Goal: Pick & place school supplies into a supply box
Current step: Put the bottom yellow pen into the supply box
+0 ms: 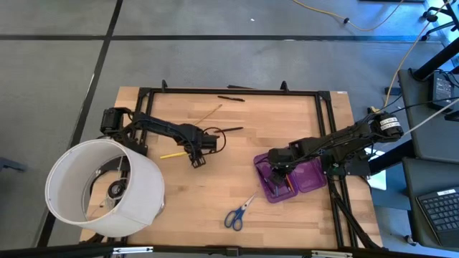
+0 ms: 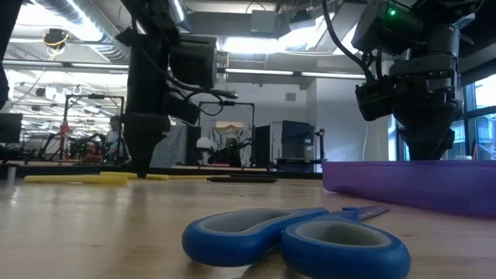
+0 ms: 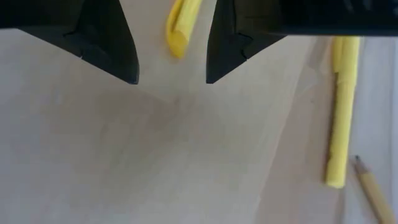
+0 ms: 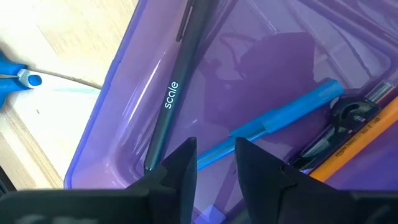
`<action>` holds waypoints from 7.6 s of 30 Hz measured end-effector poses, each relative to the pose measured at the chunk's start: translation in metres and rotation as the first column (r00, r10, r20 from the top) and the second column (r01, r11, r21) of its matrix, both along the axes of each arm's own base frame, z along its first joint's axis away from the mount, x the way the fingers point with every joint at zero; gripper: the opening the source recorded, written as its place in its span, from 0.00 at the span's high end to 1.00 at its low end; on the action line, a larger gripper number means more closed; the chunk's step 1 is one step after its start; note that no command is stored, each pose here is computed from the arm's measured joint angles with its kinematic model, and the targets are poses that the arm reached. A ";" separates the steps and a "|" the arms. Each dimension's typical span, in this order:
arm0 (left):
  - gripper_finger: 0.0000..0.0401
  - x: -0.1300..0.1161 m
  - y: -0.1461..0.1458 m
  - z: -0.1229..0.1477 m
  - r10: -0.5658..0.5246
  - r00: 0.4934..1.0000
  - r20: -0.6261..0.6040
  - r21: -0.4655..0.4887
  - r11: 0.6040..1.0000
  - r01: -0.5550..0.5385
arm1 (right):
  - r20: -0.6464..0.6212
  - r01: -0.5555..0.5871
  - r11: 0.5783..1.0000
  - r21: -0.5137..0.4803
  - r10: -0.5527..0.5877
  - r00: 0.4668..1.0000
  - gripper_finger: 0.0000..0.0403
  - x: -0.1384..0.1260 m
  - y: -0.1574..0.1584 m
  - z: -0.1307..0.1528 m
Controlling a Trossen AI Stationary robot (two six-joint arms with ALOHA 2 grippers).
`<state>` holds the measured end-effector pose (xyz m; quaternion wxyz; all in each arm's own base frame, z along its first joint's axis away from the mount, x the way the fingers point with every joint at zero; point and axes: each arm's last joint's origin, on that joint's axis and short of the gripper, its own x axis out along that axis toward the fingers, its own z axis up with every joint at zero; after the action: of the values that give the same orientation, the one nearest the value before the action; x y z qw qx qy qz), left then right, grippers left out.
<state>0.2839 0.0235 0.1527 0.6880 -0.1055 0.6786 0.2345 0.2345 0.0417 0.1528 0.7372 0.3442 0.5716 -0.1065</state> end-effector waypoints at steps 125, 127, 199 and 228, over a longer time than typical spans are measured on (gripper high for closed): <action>0.99 0.087 -0.058 0.063 -0.625 0.349 0.698 0.248 0.669 0.701 | -0.196 0.055 0.997 -0.053 -0.065 0.978 0.56 0.007 0.143 0.071; 0.99 0.087 -0.058 0.063 -0.639 0.338 0.691 0.261 0.656 0.708 | -0.272 0.067 0.991 -0.112 -0.096 0.958 0.58 0.010 0.153 0.069; 0.99 0.079 -0.058 0.055 -0.662 0.401 0.634 0.195 0.638 0.745 | -0.160 0.144 0.949 -0.279 -0.194 0.968 0.69 0.060 0.179 -0.011; 0.99 0.069 -0.062 0.047 -0.509 0.606 0.612 -0.018 0.756 0.654 | -0.224 -0.008 0.944 -0.331 -0.070 0.972 0.88 0.056 0.178 0.068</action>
<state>0.3529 -0.0384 0.1999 0.8784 -0.0249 0.4591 -0.1307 0.2907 0.2193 0.2212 0.7104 0.2101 0.6227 -0.2519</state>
